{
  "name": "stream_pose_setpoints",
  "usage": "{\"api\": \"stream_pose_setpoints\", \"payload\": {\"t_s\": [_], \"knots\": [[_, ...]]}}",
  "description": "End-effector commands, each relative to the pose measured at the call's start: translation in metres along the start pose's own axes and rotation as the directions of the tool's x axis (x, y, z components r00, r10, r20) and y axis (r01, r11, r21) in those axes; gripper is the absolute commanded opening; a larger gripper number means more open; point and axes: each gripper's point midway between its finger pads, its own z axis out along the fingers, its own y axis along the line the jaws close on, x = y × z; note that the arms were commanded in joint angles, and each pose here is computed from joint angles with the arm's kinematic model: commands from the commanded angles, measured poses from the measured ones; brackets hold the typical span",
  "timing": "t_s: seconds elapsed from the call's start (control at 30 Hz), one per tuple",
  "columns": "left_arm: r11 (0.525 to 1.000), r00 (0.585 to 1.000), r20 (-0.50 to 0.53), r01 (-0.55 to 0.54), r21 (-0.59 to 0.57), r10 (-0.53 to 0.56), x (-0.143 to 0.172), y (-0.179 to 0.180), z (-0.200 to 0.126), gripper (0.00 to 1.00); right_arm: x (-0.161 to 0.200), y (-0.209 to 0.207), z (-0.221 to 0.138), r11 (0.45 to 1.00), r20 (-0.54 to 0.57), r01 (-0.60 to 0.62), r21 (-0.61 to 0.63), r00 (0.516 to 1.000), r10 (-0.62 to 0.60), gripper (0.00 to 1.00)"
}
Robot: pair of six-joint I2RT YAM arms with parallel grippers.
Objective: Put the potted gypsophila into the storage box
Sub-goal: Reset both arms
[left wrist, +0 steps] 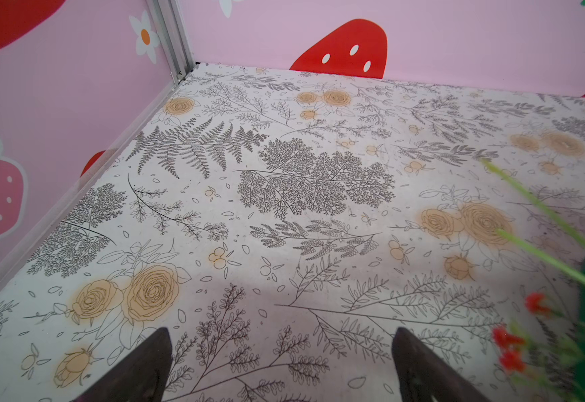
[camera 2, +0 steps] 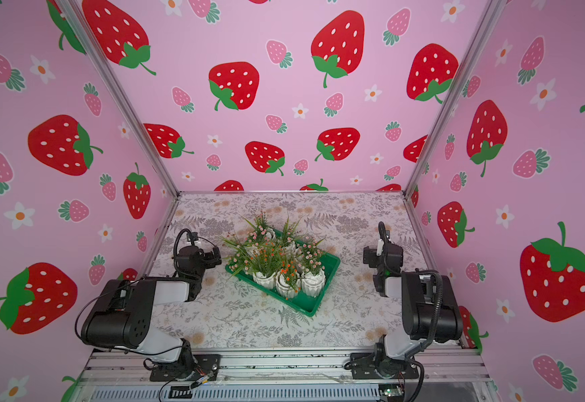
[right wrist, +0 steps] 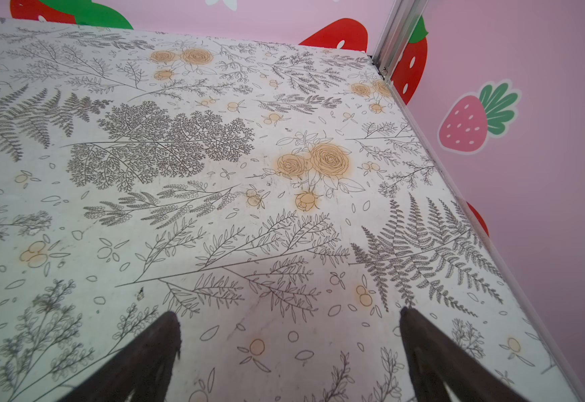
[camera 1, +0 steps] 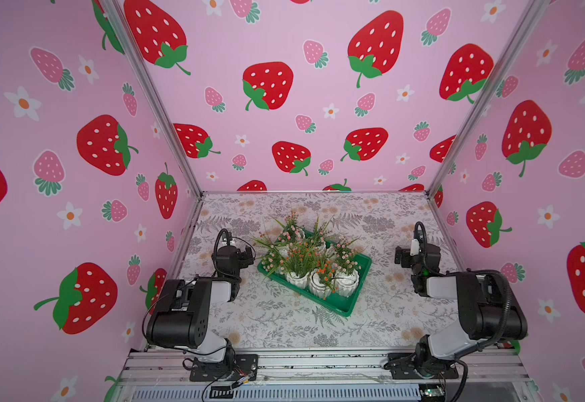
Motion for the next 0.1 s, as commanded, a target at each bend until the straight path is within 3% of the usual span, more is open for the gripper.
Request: {"api": "stream_pose_setpoints", "payload": {"t_s": [0.0,0.07], "knots": [[1.000,0.999,0.043,0.003,0.007,-0.003,-0.0156,-0.0017,0.0018,0.99,-0.0121,-0.0003,0.0029,1.000,0.031,0.017,0.007,0.999,-0.017,0.99],[1.000,0.999,0.043,0.002,0.007,-0.003,-0.0157,-0.0020,0.0019,0.99,-0.0121,0.0000,0.0013,1.000,0.036,0.018,0.006,0.999,-0.018,0.99]]}}
